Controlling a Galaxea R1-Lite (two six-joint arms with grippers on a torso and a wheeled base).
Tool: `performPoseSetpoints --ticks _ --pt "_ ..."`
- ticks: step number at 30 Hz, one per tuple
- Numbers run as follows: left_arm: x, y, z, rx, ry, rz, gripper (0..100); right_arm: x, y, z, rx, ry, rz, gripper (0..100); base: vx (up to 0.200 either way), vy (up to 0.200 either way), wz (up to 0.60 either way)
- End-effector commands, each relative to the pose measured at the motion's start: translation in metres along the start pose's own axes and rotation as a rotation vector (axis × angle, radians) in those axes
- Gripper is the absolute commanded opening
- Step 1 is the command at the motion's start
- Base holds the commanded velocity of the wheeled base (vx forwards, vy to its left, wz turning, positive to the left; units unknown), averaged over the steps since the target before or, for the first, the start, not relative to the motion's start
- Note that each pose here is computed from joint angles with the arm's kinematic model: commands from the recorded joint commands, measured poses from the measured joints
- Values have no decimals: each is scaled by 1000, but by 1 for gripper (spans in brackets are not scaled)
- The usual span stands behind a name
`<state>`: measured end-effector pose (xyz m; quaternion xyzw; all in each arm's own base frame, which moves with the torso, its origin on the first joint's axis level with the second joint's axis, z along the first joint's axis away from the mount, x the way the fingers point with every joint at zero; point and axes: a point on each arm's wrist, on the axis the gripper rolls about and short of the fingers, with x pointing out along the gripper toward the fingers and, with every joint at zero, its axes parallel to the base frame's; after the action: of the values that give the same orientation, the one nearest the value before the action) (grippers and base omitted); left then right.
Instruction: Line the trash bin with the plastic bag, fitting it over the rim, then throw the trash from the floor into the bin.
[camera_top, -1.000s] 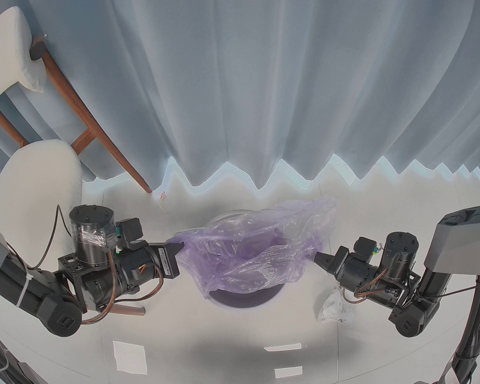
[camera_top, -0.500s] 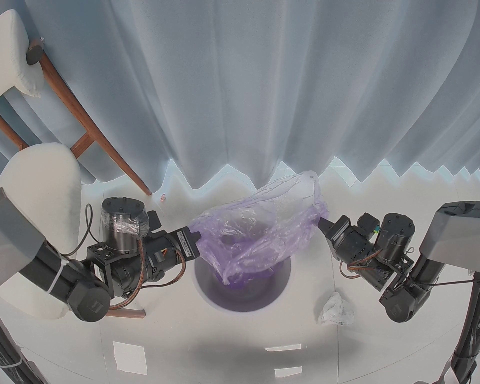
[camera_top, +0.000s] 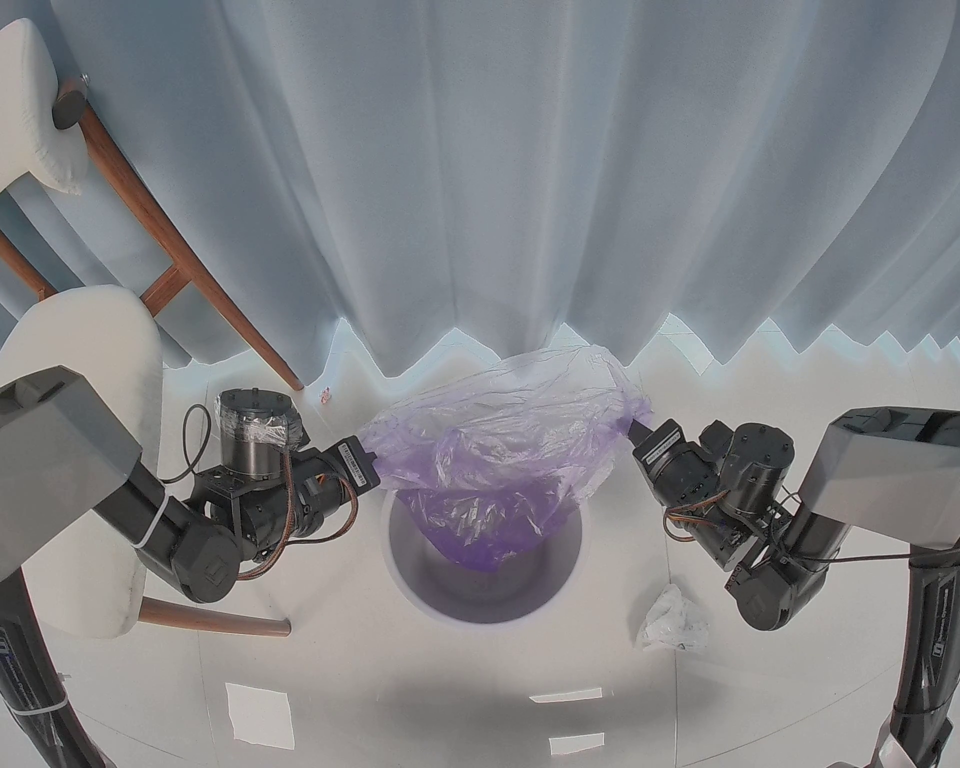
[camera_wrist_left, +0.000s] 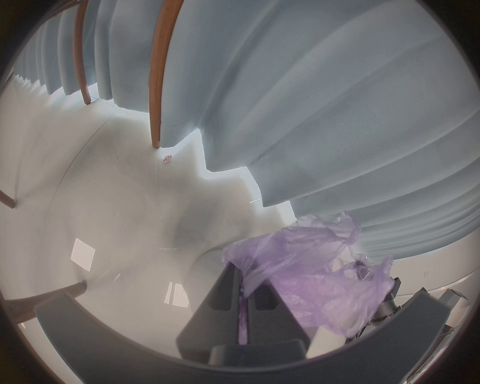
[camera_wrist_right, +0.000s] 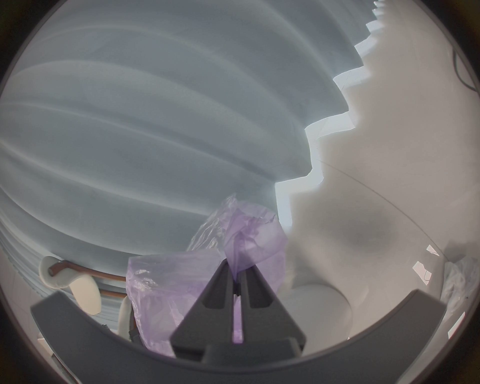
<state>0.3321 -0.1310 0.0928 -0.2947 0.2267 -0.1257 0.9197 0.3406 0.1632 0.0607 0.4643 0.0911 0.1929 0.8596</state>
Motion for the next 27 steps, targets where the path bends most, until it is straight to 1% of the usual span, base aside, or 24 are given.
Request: performPoseSetpoints --ticks 1,5,8,13,14,15,16,19,21,22,23,27 --pt "14 19 -6 -15 29 39 0 14 -23 -12 -6 -21 -41 0 0 0 0" --pt "13 24 -5 -24 54 34 0 13 -28 -13 -9 -15 -54 0 0 0 0" --pt "12 25 -5 -25 55 39 0 11 -27 -12 -11 -13 -60 0 0 0 0" --pt "10 27 -10 -25 77 45 0 -1 -33 -11 -62 22 -93 0 0 0 0" --pt "10 28 -14 -25 95 42 0 -6 -33 -11 -77 52 -88 0 0 0 0" --pt "10 28 -14 -25 95 42 0 -6 -33 -11 -77 52 -88 0 0 0 0" --pt "9 29 -15 -26 107 46 0 -13 -33 -12 -84 94 -87 0 0 0 0" --pt "8 32 -16 -36 133 69 0 -27 -30 -12 -80 165 -73 0 0 0 0" --pt "6 33 -18 -41 159 88 0 -38 -27 -12 -74 234 -50 0 0 0 0" --pt "6 33 -18 -42 162 90 0 -40 -27 -12 -73 242 -48 0 0 0 0" --pt "4 32 -19 -45 181 91 0 -47 -25 -12 -67 283 -35 0 0 0 0" --pt "-3 31 -18 -49 191 88 0 -56 -22 -10 -64 314 -27 0 0 0 0"
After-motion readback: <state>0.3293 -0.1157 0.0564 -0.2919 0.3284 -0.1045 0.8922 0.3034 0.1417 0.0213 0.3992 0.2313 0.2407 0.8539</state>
